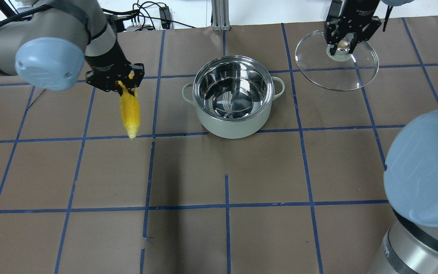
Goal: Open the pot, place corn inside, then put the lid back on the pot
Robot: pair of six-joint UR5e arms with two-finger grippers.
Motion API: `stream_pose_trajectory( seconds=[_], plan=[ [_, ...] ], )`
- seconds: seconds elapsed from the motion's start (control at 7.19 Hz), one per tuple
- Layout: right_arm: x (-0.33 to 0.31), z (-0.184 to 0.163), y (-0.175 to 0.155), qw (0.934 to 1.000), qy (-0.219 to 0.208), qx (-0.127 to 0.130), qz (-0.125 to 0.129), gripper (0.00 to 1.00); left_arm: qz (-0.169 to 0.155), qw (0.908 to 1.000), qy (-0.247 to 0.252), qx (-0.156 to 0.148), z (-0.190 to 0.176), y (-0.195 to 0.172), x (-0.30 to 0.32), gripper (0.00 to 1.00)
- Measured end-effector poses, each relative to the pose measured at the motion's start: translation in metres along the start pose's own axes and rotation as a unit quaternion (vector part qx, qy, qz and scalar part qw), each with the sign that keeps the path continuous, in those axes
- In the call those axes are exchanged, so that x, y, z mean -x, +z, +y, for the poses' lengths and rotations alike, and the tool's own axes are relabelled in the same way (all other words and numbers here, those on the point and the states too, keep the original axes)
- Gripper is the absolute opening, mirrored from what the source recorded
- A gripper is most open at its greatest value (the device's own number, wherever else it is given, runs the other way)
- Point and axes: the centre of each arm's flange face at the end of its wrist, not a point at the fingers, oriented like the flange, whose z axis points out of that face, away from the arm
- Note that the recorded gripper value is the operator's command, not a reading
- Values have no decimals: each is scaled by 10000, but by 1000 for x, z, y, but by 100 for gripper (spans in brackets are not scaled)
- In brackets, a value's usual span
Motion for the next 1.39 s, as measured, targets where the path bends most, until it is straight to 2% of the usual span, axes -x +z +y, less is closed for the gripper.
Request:
stream_pose_trajectory(
  seconds=[0.28,0.7,1.25,1.39],
  plan=[
    [-29,-3,13,9999,-150,28,-35,19,122,9998,152,-35,-7,7,-83,8],
    [-40,-3,16,9999,-158,9,-26,15,290,9978,562,-185,-33,17,-175,8],
    [-42,-3,16,9998,-201,28,62,15,266,9969,724,-164,-45,44,-214,10],
    [-43,-4,16,9997,-206,26,86,15,269,9969,724,-170,-47,49,-216,40]
  ],
)
